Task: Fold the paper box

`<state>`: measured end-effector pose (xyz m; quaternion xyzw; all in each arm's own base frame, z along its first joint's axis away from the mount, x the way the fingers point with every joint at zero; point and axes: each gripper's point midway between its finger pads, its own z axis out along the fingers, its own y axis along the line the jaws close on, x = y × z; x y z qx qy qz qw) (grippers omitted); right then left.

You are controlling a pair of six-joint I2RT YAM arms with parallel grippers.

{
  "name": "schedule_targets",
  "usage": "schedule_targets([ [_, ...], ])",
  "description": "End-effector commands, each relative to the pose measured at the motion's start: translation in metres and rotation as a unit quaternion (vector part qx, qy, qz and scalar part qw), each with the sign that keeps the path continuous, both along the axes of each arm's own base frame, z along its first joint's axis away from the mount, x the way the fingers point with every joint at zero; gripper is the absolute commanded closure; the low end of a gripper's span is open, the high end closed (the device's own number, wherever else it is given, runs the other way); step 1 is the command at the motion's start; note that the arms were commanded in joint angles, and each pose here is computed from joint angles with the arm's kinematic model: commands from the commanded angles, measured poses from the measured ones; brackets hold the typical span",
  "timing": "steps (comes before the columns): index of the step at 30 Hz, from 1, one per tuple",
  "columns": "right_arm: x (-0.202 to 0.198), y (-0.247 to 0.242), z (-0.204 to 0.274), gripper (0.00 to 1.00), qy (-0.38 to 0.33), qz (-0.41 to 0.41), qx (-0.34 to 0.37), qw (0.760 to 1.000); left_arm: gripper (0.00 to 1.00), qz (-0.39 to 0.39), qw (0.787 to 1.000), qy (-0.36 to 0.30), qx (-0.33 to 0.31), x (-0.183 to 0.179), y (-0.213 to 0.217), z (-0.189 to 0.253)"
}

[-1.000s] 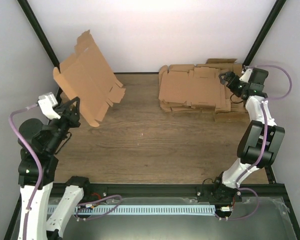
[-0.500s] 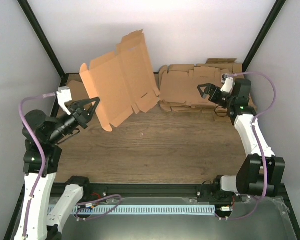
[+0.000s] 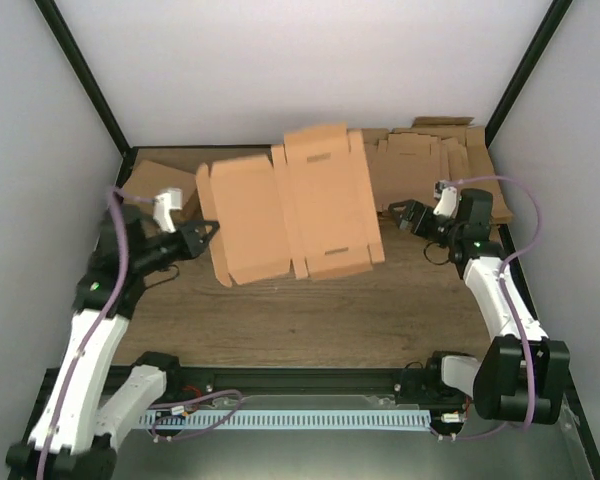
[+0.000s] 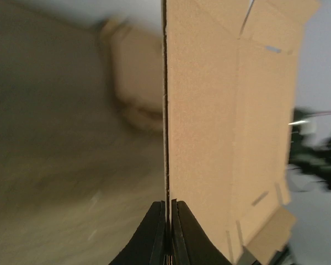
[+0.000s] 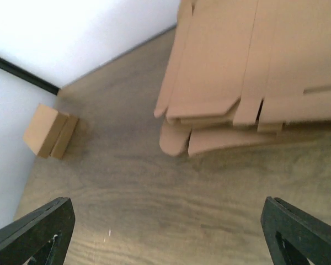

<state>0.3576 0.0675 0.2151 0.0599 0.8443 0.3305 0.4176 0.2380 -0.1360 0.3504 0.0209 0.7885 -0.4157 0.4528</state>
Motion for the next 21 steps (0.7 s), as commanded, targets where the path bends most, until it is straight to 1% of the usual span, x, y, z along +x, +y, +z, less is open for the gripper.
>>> schedule_targets([
  [1, -0.021, 0.02, -0.024, 0.04, 0.031, 0.036, -0.006, 0.999, 0.95, 0.027, 0.967, 0.231, 0.103, -0.002, 0.018, -0.147],
  [3, -0.031, 0.03, -0.035, 0.04, 0.041, 0.049, -0.011, 0.998, 0.95, 0.024, 0.963, 0.246, 0.111, -0.003, 0.018, -0.161],
  [7, -0.051, 0.056, -0.06, 0.04, 0.071, 0.081, -0.015, 0.994, 0.95, 0.031, 0.956, 0.252, 0.143, 0.001, 0.023, -0.168],
  [11, -0.057, 0.076, -0.075, 0.04, 0.085, 0.103, -0.026, 0.991, 0.95, -0.016, 0.956, 0.253, 0.15, -0.003, 0.002, -0.173],
  [14, -0.054, 0.087, -0.083, 0.04, 0.09, 0.122, -0.028, 0.988, 0.95, -0.042, 0.949, 0.26, 0.177, -0.009, -0.01, -0.184],
  [18, -0.055, 0.101, -0.1, 0.05, 0.118, 0.149, -0.033, 0.981, 0.94, -0.025, 0.934, 0.272, 0.228, -0.007, -0.003, -0.197],
  [21, -0.06, 0.106, -0.113, 0.06, 0.138, 0.159, -0.035, 0.977, 0.94, -0.016, 0.935, 0.261, 0.24, -0.002, -0.001, -0.193],
])
